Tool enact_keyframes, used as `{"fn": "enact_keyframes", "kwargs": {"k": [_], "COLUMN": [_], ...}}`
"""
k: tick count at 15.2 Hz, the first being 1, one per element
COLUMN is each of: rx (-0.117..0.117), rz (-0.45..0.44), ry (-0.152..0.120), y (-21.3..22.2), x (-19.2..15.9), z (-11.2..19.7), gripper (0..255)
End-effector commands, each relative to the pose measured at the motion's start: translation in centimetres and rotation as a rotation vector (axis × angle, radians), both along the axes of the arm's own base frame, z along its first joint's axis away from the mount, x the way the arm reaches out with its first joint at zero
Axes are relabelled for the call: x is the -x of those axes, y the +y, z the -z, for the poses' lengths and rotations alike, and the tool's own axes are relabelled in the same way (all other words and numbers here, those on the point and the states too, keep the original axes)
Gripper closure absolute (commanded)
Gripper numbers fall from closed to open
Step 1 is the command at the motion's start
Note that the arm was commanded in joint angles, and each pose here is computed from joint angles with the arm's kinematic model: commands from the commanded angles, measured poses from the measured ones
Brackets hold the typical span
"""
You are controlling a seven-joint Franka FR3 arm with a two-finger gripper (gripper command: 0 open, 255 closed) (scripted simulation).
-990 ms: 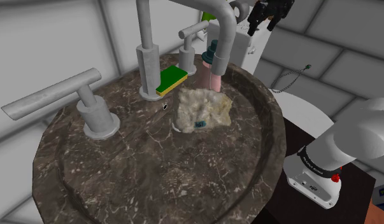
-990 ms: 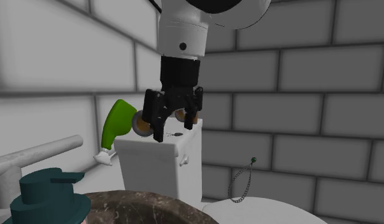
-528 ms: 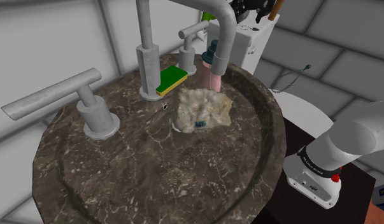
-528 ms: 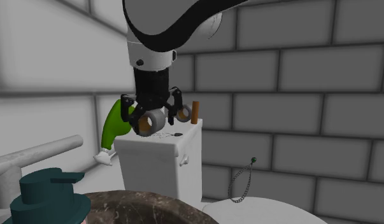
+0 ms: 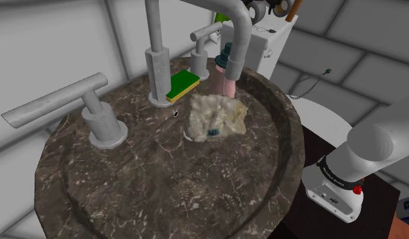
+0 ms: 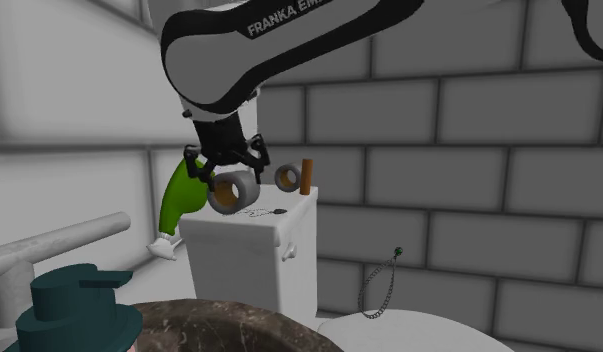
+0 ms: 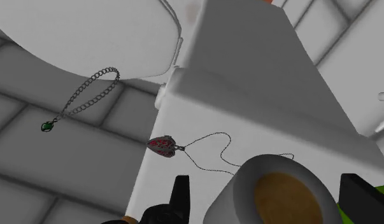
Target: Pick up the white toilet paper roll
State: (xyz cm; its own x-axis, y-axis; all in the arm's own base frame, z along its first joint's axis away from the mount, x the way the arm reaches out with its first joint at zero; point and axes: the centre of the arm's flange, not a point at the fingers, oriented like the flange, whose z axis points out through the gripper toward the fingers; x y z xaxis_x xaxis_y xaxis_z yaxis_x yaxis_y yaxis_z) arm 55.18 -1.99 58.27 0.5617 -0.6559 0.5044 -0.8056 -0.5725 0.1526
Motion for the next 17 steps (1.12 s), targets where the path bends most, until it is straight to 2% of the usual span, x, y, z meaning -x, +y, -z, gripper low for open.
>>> {"fn": "enact_keyframes", "kwargs": {"k": [1,3,11,13,14,17], "rx": [0.035,0.069,0.069,0.069,0.069,0.069], "rz": [0.100,0.194,0.195,0.195,0.195,0.195], "ry": [-0.036,-0.068,-0.068,-0.068,-0.068,-0.068], "y": [-1.8,-3.4,-3.4,-3.4,-3.4,-3.4], "x": [-1.8,-3.4,-3.4,-3.4,-3.3,-3.3], "z": [-0.5,-0.9,3.1,3.1,3.1,3.1], "gripper": [0,0,0,0,255,255]}}
